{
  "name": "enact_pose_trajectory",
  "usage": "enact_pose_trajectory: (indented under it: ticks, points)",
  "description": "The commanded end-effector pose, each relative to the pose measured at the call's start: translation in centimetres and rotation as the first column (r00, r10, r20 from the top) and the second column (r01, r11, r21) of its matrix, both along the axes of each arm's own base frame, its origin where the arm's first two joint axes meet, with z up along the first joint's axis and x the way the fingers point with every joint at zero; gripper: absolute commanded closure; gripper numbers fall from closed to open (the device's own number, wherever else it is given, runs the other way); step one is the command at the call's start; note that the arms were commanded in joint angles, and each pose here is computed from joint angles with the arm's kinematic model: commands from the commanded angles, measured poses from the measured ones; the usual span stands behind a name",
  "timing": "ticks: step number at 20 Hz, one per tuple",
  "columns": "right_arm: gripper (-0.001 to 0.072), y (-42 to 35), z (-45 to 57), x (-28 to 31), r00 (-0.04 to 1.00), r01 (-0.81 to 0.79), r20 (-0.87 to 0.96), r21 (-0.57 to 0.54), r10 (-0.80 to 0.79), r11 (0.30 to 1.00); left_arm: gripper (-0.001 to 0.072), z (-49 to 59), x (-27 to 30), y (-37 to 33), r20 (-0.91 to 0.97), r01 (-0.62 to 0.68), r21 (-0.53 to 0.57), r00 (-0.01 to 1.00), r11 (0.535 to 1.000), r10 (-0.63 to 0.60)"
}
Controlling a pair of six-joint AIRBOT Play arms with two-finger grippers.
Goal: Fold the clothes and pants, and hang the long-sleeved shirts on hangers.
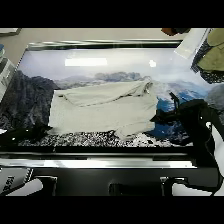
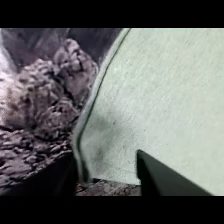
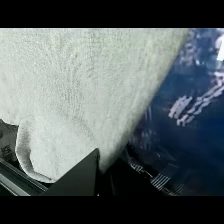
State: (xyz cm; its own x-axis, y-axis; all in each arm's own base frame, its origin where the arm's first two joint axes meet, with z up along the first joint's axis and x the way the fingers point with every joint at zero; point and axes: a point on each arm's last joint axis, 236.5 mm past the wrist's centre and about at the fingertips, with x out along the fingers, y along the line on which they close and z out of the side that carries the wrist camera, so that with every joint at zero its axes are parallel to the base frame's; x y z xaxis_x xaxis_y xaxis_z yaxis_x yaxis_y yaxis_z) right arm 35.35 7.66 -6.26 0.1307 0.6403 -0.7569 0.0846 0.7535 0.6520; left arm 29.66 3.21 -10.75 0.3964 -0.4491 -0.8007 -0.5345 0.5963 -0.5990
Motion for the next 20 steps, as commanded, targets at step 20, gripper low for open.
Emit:
enact_pose_trajectory:
  ticks: [20]
  points:
    - [0.0680,0.9,48.5,-2.6,0.354,0.175,0.935,-0.089,0.022,0.981,0.0695,46.8,4.3,3.1,0.727,-0.289,0.464,0.664,0.837,-0.174]
